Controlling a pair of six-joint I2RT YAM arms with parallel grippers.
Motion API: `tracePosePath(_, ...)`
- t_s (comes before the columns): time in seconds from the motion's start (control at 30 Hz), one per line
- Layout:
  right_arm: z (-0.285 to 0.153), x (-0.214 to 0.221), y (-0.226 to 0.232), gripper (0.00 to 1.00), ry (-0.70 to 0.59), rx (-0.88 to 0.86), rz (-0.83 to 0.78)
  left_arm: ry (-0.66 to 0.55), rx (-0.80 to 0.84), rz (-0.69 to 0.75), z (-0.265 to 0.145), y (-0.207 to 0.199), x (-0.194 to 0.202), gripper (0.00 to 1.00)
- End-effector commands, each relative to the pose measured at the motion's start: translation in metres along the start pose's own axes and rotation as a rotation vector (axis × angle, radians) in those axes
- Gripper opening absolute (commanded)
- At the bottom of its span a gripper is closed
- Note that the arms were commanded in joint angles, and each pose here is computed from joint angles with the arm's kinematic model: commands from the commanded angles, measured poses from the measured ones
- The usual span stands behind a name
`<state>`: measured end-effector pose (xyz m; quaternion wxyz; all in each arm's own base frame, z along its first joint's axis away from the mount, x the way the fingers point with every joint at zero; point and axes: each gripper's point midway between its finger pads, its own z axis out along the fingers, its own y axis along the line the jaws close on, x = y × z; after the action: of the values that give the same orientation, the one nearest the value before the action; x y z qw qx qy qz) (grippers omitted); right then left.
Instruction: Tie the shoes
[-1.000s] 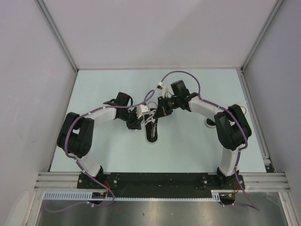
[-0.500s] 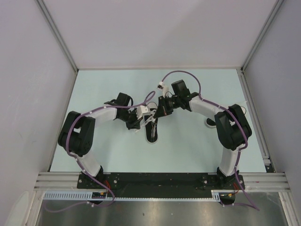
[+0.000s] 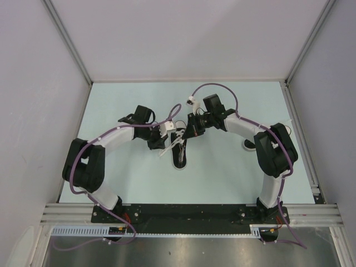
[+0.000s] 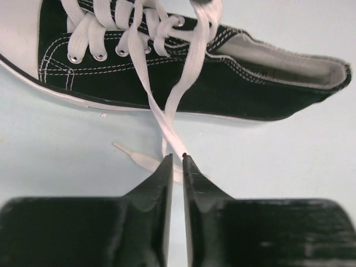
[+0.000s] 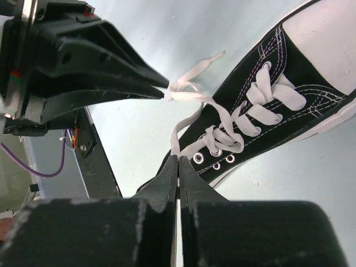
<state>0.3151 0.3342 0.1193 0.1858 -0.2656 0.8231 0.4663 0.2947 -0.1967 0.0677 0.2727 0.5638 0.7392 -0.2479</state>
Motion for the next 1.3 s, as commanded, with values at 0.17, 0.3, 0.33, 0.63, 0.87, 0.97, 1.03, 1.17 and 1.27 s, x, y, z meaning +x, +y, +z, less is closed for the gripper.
tracePosePath(0.17,-0.003,-0.008,0.0,0.0,-0.028,-0.006,-0.018,0.046,-0.158,-0.07,-0.006,0.047,0.01,0.33)
tracePosePath(0.3,-0.002,-0.008,-0.003,0.0,-0.027,-0.003,-0.014,0.053,-0.149,-0.098,0.002,0.042,0.014,0.41)
tracePosePath(0.33,-0.002,-0.008,-0.004,0.0,-0.027,-0.001,-0.014,0.054,-0.15,-0.095,0.004,0.042,0.013,0.42)
tracePosePath(0.63,0.002,-0.007,-0.007,0.0,-0.027,-0.003,-0.007,0.071,-0.16,-0.14,0.019,0.043,0.019,0.41)
tracePosePath(0.87,0.002,-0.007,-0.007,0.0,-0.026,-0.004,-0.007,0.128,-0.178,-0.138,0.03,0.041,0.031,0.39)
tracePosePath(0.97,0.002,-0.007,-0.007,0.0,-0.025,-0.004,-0.006,0.161,-0.197,-0.168,0.032,0.041,0.04,0.33)
tracePosePath(1.03,0.002,-0.006,-0.008,0.0,-0.025,-0.002,-0.004,0.172,-0.217,-0.174,0.031,0.045,0.042,0.25)
tracePosePath(1.17,0.004,-0.005,-0.009,0.0,-0.021,0.001,-0.006,0.167,-0.238,-0.169,0.027,0.05,0.037,0.01)
tracePosePath(1.27,0.003,-0.004,-0.012,0.0,-0.018,0.01,-0.015,0.092,-0.252,-0.148,0.012,0.054,0.011,0.0)
